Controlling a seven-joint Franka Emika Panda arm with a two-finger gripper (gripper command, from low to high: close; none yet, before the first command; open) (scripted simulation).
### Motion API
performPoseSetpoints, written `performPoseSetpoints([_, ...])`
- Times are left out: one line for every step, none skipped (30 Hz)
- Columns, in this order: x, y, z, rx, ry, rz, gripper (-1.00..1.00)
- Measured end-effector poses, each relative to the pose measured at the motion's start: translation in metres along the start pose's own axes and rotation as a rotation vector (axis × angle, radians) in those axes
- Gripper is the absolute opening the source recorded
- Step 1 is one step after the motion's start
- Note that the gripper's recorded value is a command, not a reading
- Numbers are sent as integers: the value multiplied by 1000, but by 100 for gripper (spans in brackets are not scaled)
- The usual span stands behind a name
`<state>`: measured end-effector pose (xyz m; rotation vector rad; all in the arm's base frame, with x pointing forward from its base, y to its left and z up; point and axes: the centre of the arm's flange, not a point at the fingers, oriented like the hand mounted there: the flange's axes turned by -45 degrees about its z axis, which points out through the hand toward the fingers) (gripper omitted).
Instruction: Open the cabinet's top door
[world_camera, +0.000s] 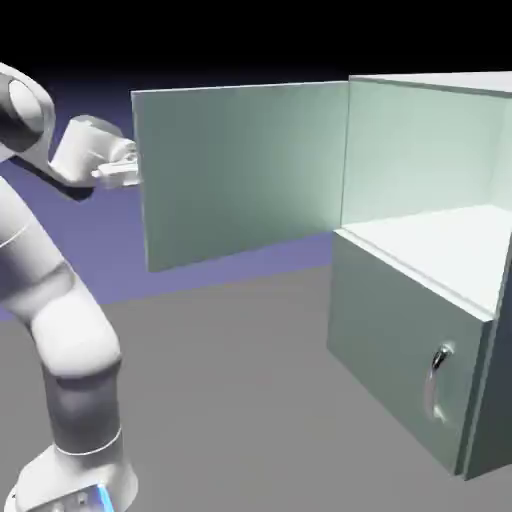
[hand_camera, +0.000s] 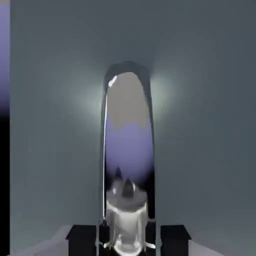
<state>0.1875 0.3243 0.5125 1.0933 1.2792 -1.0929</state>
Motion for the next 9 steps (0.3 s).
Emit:
performPoseSetpoints([0, 2, -5, 11, 0, 0, -100])
performPoseSetpoints([0, 3, -9, 21, 0, 0, -100])
performPoseSetpoints([0, 4, -12, 29, 0, 0, -100])
performPoseSetpoints([0, 5, -15, 36, -1, 0, -100])
performPoseSetpoints([0, 6, -17, 42, 0, 0, -100])
performPoseSetpoints([0, 7, -19, 47, 0, 0, -100])
performPoseSetpoints([0, 8, -20, 52, 1, 0, -100])
performPoseSetpoints([0, 9, -22, 56, 1, -1, -100])
performPoseSetpoints([0, 10, -23, 60, 1, -1, -100])
